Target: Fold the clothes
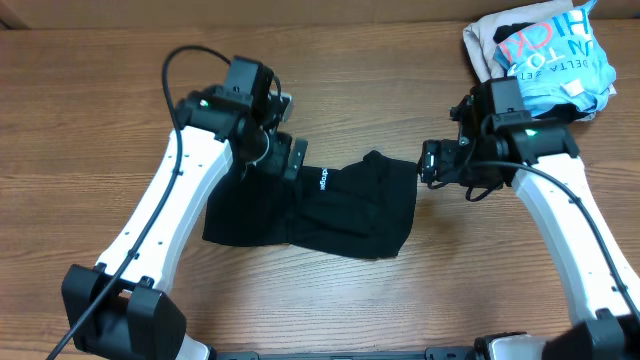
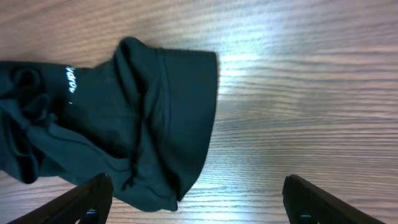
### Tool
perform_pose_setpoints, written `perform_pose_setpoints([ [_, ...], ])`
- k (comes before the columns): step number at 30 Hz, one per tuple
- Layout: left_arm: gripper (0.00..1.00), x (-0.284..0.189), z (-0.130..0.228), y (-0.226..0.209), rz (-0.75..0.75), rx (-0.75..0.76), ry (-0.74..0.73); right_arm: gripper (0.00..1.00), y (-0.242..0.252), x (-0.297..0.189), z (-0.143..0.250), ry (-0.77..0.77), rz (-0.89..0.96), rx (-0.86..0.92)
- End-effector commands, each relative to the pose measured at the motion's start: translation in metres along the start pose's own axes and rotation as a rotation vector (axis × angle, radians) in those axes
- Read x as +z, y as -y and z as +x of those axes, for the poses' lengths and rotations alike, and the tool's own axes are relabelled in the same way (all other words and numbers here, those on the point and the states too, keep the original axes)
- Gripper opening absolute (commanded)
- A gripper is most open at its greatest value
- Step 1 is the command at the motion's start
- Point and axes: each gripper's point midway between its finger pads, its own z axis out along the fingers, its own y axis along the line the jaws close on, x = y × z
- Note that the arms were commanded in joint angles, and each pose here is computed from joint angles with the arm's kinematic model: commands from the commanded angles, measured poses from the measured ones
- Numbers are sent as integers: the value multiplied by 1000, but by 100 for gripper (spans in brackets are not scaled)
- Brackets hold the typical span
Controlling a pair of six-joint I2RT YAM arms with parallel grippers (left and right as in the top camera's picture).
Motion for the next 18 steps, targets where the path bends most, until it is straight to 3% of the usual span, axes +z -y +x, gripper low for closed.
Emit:
perform_pose_setpoints([
  [1, 82, -7, -3, -7, -36, 59, 3, 91, -2, 19, 8, -56, -18, 12],
  [2, 75, -4, 0, -12, -62, 58, -10, 91, -1, 22, 8, -58, -17, 13],
  [3, 49, 7, 9, -21, -105, 55, -43, 91, -1, 25, 7, -57, -17, 13],
  [4, 32, 15, 14, -25, -120, 54, -65, 91, -1, 25, 6, -53, -18, 12],
  [5, 24, 23, 20, -28, -125, 52, -85, 90, -1, 25, 6, -50, -19, 11],
  [7, 19, 36, 28, -30, -128, 50, -116, 90, -1, 25, 5, -48, -19, 12],
  [10, 19, 46, 32, -32, -128, 48, -131, 93, -3, 30, 9, -62, -34, 20],
  [13, 29, 45, 24, -31, -127, 51, -100, 94, -4, 42, 19, -92, -63, 25],
  [16, 52, 40, 14, -30, -127, 53, -70, 94, -11, 55, 33, -126, -127, 33],
  [18, 63, 35, 7, -29, -127, 55, -49, 94, -16, 64, 43, -147, -172, 39],
])
